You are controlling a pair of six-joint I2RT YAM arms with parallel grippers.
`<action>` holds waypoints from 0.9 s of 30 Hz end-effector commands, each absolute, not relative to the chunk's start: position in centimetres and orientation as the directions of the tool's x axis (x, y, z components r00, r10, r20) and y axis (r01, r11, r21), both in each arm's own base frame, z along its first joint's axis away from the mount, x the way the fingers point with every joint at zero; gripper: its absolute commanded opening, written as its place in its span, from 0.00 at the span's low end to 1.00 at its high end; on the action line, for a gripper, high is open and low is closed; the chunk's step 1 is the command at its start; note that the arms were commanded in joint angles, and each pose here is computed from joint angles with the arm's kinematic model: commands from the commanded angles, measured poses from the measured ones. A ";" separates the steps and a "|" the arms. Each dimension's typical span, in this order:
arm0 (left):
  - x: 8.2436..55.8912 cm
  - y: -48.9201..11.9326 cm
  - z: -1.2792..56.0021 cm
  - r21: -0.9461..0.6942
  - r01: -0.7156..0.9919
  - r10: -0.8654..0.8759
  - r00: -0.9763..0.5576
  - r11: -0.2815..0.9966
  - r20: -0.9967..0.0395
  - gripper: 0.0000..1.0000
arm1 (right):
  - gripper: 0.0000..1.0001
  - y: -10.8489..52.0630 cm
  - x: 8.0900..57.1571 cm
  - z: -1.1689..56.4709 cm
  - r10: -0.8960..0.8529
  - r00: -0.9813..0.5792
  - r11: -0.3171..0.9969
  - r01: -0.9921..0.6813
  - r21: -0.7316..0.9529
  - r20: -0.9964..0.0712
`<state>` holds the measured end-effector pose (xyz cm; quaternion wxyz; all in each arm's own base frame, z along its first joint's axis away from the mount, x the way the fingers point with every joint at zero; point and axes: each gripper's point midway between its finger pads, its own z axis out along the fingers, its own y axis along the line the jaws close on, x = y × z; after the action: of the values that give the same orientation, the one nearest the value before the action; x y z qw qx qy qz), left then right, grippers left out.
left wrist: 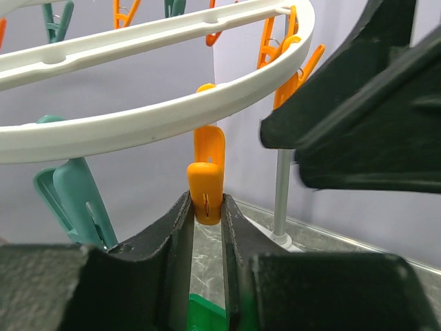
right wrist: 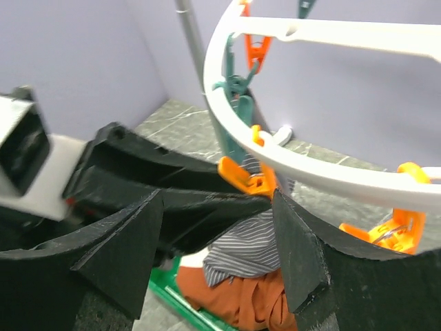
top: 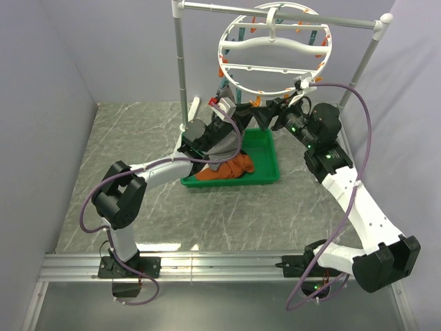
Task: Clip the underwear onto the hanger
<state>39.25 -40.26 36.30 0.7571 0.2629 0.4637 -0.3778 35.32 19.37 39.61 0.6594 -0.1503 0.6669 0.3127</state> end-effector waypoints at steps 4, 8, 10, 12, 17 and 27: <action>37.6 -39.8 39.4 0.080 0.832 -0.381 0.335 0.549 -0.862 0.13 | 0.71 19.5 36.8 41.8 0.221 0.015 0.791 -0.588 0.170 -0.975; 37.4 -39.8 39.3 0.084 0.832 -0.376 0.334 0.549 -0.864 0.11 | 0.71 19.7 37.4 41.7 0.213 0.021 0.800 -0.578 0.162 -0.977; 37.2 -39.9 39.3 0.091 0.832 -0.372 0.340 0.548 -0.864 0.10 | 0.70 19.7 37.5 41.7 0.213 0.024 0.804 -0.573 0.162 -0.977; 37.0 -40.0 39.1 0.096 0.833 -0.368 0.340 0.545 -0.865 0.10 | 0.67 19.5 37.8 41.7 0.214 0.026 0.815 -0.555 0.164 -0.976; 36.8 -40.0 39.1 0.111 0.832 -0.358 0.350 0.544 -0.866 0.10 | 0.62 19.5 38.5 41.4 0.203 0.031 0.835 -0.527 0.157 -0.979; 36.7 -40.3 38.7 0.127 0.832 -0.332 0.349 0.540 -0.877 0.23 | 0.28 19.6 39.1 41.7 0.190 0.019 0.848 -0.507 0.154 -0.982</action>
<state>38.84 -40.37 35.72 0.7543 0.2759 0.4652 -0.3720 38.97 19.63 37.73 0.6692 -0.1266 0.6897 0.2458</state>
